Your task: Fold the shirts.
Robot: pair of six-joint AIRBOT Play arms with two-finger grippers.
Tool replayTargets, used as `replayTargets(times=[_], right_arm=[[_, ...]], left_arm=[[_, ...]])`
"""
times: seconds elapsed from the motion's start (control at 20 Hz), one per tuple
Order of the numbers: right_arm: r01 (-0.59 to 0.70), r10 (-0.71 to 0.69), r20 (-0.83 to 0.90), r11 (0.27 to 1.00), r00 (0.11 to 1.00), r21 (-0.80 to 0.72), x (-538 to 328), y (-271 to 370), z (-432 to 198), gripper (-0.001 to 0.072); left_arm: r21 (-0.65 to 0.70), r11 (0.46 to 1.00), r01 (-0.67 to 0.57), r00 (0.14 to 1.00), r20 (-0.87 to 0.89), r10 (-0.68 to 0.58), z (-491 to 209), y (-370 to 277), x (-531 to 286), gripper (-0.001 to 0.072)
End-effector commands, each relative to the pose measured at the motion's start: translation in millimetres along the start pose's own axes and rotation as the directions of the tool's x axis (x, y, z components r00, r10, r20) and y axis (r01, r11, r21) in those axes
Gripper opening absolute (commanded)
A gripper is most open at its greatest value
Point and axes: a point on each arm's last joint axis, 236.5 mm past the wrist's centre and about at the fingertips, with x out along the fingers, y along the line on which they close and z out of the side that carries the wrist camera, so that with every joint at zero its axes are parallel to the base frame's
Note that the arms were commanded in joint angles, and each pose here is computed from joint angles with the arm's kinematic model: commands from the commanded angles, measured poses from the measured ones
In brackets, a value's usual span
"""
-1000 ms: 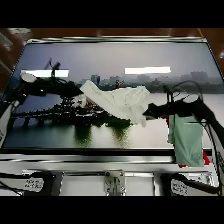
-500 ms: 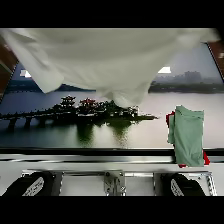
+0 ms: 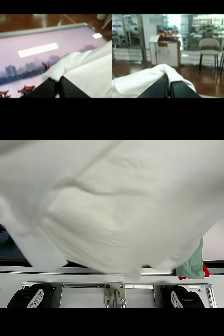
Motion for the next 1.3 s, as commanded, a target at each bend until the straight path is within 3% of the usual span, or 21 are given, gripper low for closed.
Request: replayTargets(times=[0.0, 0.15, 0.3, 0.55, 0.65, 0.7, 0.75, 0.8, 0.85, 0.9, 1.05, 1.1, 1.15, 1.25], right_arm=[[-0.022, 0.07, -0.391, 0.992, 0.918, 0.125, 50, -19, -120, 0.0048], [0.005, 0.2, -0.711, 0.962, 0.674, 0.275, 87, -29, -278, 0.0049], [0.029, 0.284, -0.795, 0.935, 0.536, 0.354, 133, -11, -411, 0.0049], [0.083, 0.334, -0.831, 0.908, 0.445, 0.41, 177, 38, -565, 0.005], [0.097, 0.343, -0.844, 0.905, 0.412, 0.414, 172, 41, -583, 0.0063], [0.097, 0.343, -0.846, 0.905, 0.407, 0.414, 171, 38, -581, 0.0154], [0.093, 0.342, -0.848, 0.907, 0.405, 0.411, 169, 32, -574, 0.0419], [0.079, 0.34, -0.849, 0.912, 0.403, 0.403, 167, 24, -562, 0.0642], [0.064, 0.33, -0.852, 0.92, 0.407, 0.387, 164, 11, -544, 0.065], [0.057, 0.303, -0.86, 0.933, 0.412, 0.356, 158, -7, -524, 0.0651], [0.089, 0.107, -0.93, 0.985, 0.351, 0.147, 106, -91, -472, 0.0648], [0.139, 0.016, -0.965, 0.989, 0.26, 0.054, 70, -127, -462, 0.0634], [0.191, -0.031, -0.984, 0.982, 0.174, 0.003, 37, -154, -456, 0.0508], [0.314, 0.05, -0.998, 0.947, 0.043, 0.061, -20, -174, -458, 0.0502]], left_arm=[[-0.166, 0.986, -0.029, 0.942, -0.336, -0.029, -104, 29, 37, 0.0038], [-0.351, 0.932, -0.095, 0.808, -0.574, -0.133, -221, 52, 75, 0.0038], [-0.485, 0.847, -0.215, 0.678, -0.699, -0.228, -330, 64, 96, 0.0038], [-0.531, 0.765, -0.365, 0.727, -0.675, -0.121, -386, 115, 145, 0.0039], [-0.571, 0.701, -0.427, 0.769, -0.637, -0.05, -386, 144, 168, 0.0039], [-0.604, 0.664, -0.441, 0.79, -0.613, -0.034, -385, 154, 179, 0.004], [-0.643, 0.625, -0.443, 0.81, -0.585, -0.027, -383, 161, 188, 0.0074], [-0.676, 0.588, -0.444, 0.826, -0.564, -0.025, -380, 167, 195, 0.0263], [-0.693, 0.567, -0.444, 0.834, -0.551, -0.02, -375, 175, 200, 0.048], [-0.694, 0.568, -0.443, 0.836, -0.549, -0.019, -368, 181, 200, 0.0594], [-0.592, 0.658, -0.465, 0.779, -0.627, -0.014, -353, 208, 163, 0.0597], [-0.547, 0.667, -0.506, 0.725, -0.688, -0.014, -357, 216, 139, 0.0588], [-0.506, 0.664, -0.551, 0.657, -0.754, -0.03, -367, 220, 112, 0.0588], [-0.483, 0.663, -0.572, 0.553, -0.824, -0.124, -390, 206, 75, 0.0588]])
